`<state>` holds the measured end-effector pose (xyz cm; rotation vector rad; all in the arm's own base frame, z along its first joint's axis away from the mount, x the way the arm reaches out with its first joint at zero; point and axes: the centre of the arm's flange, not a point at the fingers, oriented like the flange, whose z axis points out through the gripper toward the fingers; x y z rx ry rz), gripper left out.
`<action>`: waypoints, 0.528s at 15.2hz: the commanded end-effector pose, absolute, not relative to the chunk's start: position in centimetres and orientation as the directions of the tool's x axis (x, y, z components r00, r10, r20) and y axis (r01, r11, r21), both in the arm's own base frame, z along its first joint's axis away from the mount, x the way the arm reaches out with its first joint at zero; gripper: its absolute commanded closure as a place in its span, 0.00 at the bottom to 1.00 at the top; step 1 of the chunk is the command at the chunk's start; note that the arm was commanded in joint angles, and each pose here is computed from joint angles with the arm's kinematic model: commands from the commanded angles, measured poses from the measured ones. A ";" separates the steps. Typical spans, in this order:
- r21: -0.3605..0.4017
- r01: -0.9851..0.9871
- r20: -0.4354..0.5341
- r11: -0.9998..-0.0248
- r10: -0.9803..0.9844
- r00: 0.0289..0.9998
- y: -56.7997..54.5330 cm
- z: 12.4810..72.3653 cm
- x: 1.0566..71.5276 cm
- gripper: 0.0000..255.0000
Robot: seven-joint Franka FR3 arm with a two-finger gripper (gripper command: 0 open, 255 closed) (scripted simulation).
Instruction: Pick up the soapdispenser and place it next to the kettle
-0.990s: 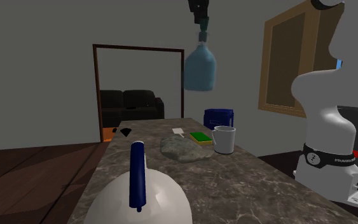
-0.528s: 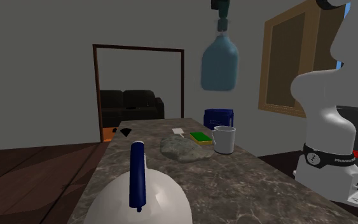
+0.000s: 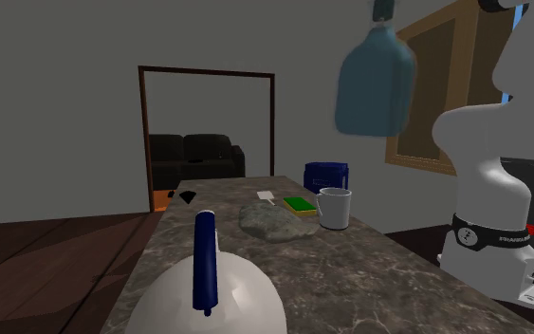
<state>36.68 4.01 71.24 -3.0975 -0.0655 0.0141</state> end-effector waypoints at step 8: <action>-0.044 0.040 -0.008 -0.998 0.041 0.999 13.7 70.0 35.8 1.00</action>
